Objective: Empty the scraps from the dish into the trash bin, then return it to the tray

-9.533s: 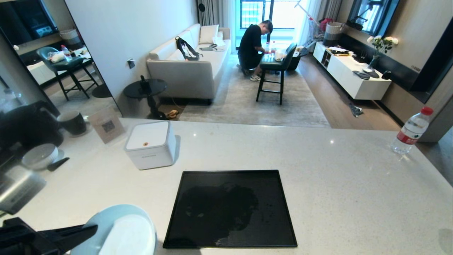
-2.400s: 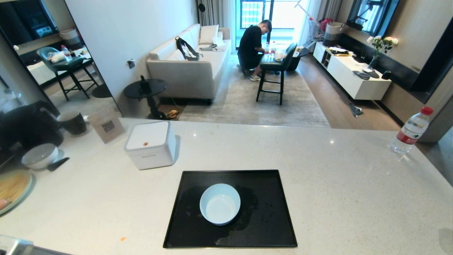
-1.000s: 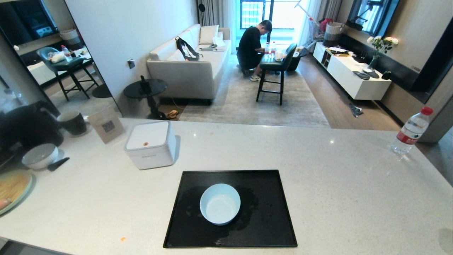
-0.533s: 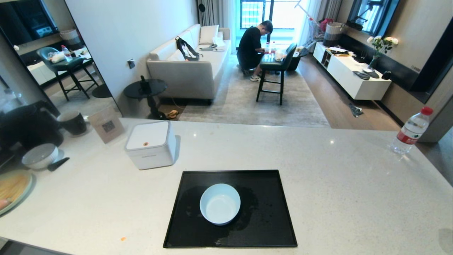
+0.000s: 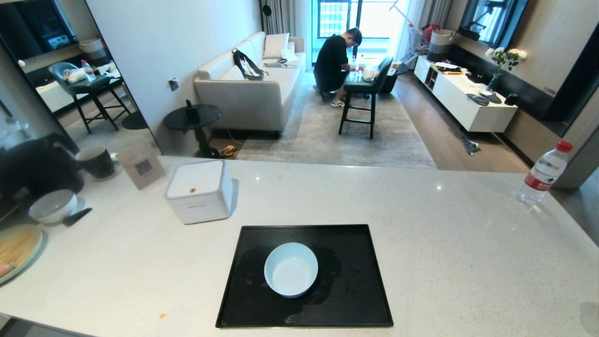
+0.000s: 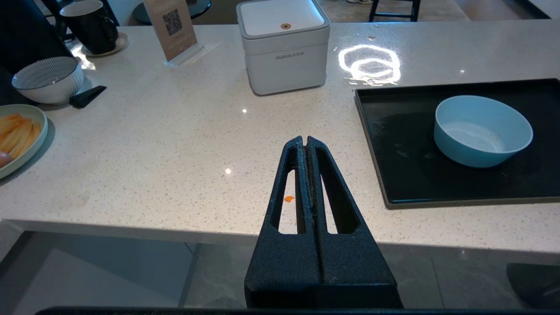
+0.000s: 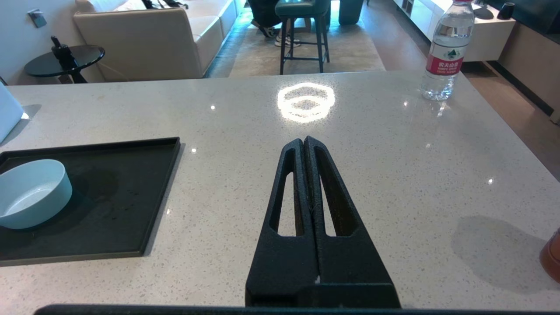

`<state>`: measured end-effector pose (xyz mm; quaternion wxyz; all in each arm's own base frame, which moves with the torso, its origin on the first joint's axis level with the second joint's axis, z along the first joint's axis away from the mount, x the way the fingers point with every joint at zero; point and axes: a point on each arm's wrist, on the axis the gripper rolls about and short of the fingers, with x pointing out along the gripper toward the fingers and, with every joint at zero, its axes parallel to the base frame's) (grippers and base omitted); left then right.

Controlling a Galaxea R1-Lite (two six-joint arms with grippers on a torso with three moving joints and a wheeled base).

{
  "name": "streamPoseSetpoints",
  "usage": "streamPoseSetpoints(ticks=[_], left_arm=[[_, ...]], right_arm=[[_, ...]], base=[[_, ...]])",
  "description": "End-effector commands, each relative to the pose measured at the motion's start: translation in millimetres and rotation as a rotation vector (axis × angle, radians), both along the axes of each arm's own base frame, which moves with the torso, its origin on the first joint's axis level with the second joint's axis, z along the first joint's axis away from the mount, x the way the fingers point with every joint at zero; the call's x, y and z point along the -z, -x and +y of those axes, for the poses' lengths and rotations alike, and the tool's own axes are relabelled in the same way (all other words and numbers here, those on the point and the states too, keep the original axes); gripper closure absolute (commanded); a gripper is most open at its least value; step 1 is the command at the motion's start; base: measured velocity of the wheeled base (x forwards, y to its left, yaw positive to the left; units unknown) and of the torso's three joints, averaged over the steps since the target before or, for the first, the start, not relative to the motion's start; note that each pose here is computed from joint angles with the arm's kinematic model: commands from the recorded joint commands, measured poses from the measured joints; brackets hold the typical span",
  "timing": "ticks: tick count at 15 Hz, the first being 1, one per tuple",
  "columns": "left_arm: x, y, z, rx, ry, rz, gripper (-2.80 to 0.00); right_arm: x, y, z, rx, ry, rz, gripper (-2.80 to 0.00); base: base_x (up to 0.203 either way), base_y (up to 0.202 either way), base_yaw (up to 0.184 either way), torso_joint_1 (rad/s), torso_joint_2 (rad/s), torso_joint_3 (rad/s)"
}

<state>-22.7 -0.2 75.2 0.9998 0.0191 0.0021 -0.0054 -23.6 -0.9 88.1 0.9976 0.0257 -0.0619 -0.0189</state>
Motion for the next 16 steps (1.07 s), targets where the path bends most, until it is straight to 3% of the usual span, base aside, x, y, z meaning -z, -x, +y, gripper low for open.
streamPoseSetpoints(ticks=[1, 16], left_arm=[[0.1, 0.1, 0.0, 0.0, 0.0, -0.001, 0.0], [0.1, 0.1, 0.0, 0.0, 0.0, -0.001, 0.0]], right_arm=[[0.0, 0.0, 0.0, 0.001, 0.0, 0.0, 0.0], [-0.1, 0.0, 0.0, 0.001, 0.0, -0.001, 0.0]], base=[[0.0, 0.0, 0.0, 0.0, 0.0, 0.0], [0.0, 0.0, 0.0, 0.0, 0.0, 0.0]])
